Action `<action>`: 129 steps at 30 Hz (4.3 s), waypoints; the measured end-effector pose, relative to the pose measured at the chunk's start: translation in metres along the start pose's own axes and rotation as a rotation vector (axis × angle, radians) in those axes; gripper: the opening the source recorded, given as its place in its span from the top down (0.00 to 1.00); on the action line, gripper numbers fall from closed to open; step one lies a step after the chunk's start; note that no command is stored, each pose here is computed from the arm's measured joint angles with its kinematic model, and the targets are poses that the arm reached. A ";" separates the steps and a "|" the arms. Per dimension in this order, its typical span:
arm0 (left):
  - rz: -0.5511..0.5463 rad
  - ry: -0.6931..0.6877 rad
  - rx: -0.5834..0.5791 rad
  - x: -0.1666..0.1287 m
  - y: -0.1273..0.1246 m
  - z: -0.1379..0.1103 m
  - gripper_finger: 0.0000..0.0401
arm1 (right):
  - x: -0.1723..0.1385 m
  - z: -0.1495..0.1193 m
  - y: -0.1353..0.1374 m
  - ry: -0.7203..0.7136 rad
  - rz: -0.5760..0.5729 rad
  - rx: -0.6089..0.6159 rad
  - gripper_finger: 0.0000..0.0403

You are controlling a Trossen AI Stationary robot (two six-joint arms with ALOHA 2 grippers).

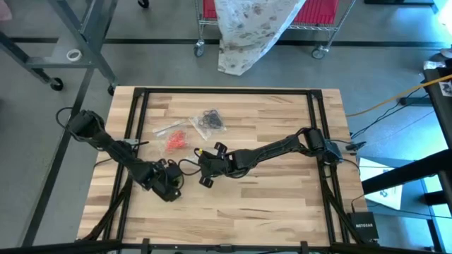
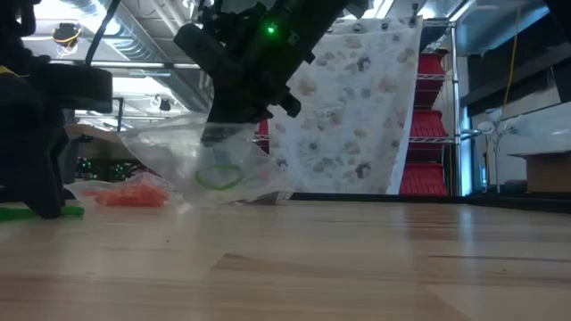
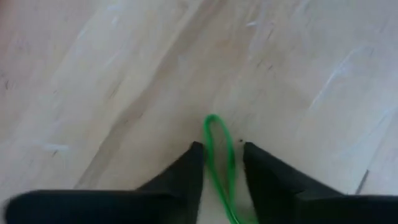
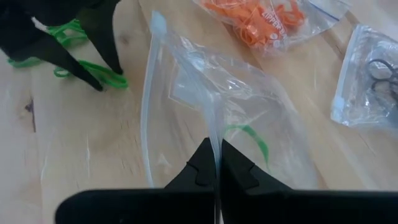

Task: Sort rubber bands
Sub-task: Put the green rubber band into the transparent zip bag

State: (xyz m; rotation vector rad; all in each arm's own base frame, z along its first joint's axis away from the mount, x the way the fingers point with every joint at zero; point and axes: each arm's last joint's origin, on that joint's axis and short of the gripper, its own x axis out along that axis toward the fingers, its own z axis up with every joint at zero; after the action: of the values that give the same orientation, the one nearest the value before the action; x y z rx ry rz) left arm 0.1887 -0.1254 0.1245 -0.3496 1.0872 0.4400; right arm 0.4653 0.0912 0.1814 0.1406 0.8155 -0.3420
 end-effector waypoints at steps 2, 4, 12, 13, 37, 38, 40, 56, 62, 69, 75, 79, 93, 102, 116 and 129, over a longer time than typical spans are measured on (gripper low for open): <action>-0.015 0.009 0.011 -0.003 0.001 0.001 0.82 | 0.000 0.000 0.000 0.002 -0.001 0.000 1.00; -0.034 0.013 0.020 -0.006 0.001 0.001 0.94 | 0.000 0.000 0.000 0.001 0.000 0.001 1.00; -0.130 -0.144 0.127 -0.056 -0.010 0.022 0.99 | 0.000 0.000 0.001 0.014 0.034 0.039 1.00; -0.140 -0.207 0.131 -0.065 -0.012 0.027 1.00 | 0.000 0.000 0.001 0.015 0.036 0.049 1.00; -0.041 -0.658 0.382 -0.115 -0.018 0.057 1.00 | -0.019 0.042 0.017 -0.143 0.318 0.155 1.00; -0.039 -0.660 0.402 -0.116 -0.019 0.056 1.00 | -0.019 0.043 0.017 -0.145 0.319 0.154 1.00; -0.032 -0.664 0.449 -0.117 -0.020 0.053 1.00 | -0.020 0.044 0.017 -0.144 0.319 0.154 1.00; -0.099 -0.488 0.368 -0.116 -0.005 0.045 0.88 | -0.021 0.045 0.017 -0.148 0.321 0.155 1.00; -0.209 -0.445 0.286 -0.135 0.008 0.057 0.67 | -0.021 0.045 0.017 -0.148 0.320 0.147 1.00; -0.315 -0.388 0.171 -0.165 0.024 0.054 0.59 | -0.020 0.046 0.016 -0.148 0.313 0.130 1.00; -0.415 -0.145 0.059 -0.159 0.022 0.026 0.59 | -0.017 0.035 0.010 -0.066 0.216 0.085 1.00; -0.368 -0.028 -0.029 -0.140 0.018 0.002 0.59 | -0.016 0.025 0.003 0.016 0.092 0.042 1.00; -0.032 0.269 -0.022 -0.060 0.020 -0.045 0.59 | -0.007 0.006 -0.004 0.060 -0.022 0.009 1.00; 0.004 0.260 0.012 -0.046 0.019 -0.051 0.62 | -0.003 0.002 -0.004 0.068 -0.006 0.009 1.00; -0.007 0.236 0.093 -0.075 0.006 -0.035 0.98 | -0.003 0.002 -0.004 0.066 -0.005 0.009 1.00; -0.218 -0.172 0.182 -0.172 -0.017 0.023 0.99 | -0.004 0.015 0.007 -0.013 0.206 0.066 1.00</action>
State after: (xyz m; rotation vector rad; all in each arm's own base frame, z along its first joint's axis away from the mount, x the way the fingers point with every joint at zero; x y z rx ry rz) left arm 0.1472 -0.1580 0.2902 -0.2602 0.9018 0.1722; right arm 0.4754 0.0952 0.1945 0.2814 0.7700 -0.1758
